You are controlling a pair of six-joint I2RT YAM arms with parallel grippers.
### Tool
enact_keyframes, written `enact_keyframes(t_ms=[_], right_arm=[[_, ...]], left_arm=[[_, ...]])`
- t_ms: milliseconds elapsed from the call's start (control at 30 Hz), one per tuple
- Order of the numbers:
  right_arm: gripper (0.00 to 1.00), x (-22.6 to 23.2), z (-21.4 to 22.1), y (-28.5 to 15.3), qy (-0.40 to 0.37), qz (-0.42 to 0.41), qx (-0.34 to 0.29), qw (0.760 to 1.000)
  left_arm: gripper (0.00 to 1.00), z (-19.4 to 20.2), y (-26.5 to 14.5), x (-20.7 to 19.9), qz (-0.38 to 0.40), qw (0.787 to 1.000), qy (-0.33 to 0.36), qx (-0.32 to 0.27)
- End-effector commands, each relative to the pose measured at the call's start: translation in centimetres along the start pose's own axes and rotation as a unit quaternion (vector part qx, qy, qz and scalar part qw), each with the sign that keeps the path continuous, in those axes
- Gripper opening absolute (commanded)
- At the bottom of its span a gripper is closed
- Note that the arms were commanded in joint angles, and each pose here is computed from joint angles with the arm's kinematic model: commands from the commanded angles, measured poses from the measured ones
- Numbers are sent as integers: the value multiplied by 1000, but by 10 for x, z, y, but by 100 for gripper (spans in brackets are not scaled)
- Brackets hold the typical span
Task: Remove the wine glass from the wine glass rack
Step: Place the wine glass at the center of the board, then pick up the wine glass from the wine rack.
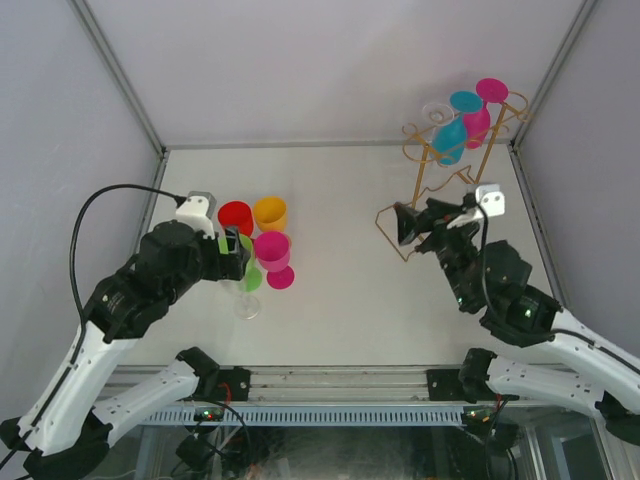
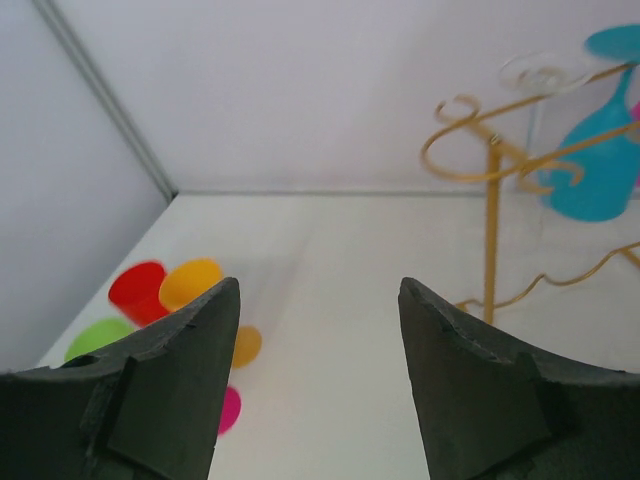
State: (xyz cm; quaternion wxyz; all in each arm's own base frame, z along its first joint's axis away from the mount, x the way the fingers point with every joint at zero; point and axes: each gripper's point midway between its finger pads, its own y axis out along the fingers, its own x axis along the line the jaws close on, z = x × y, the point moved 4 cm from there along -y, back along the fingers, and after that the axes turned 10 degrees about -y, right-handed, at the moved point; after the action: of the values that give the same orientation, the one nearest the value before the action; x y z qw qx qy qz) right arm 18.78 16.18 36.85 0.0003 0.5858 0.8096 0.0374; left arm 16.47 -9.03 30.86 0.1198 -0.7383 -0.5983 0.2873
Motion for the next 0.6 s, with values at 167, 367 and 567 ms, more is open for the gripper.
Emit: enact_keyframes(t_ms=[167,367,567], right_arm=[[63,-41,-53,31,17,33,-11,999],[63,-60,-55,40,2,58,-16,998],[64,-79,-60,53,11,85,-7,996]], left_arm=[[88,-7,9,-17,50,998,-26,-32],[89,-10,2,-14,50,997,-21,-46],[90,-9,-1,-11,51,997,-20,-55]])
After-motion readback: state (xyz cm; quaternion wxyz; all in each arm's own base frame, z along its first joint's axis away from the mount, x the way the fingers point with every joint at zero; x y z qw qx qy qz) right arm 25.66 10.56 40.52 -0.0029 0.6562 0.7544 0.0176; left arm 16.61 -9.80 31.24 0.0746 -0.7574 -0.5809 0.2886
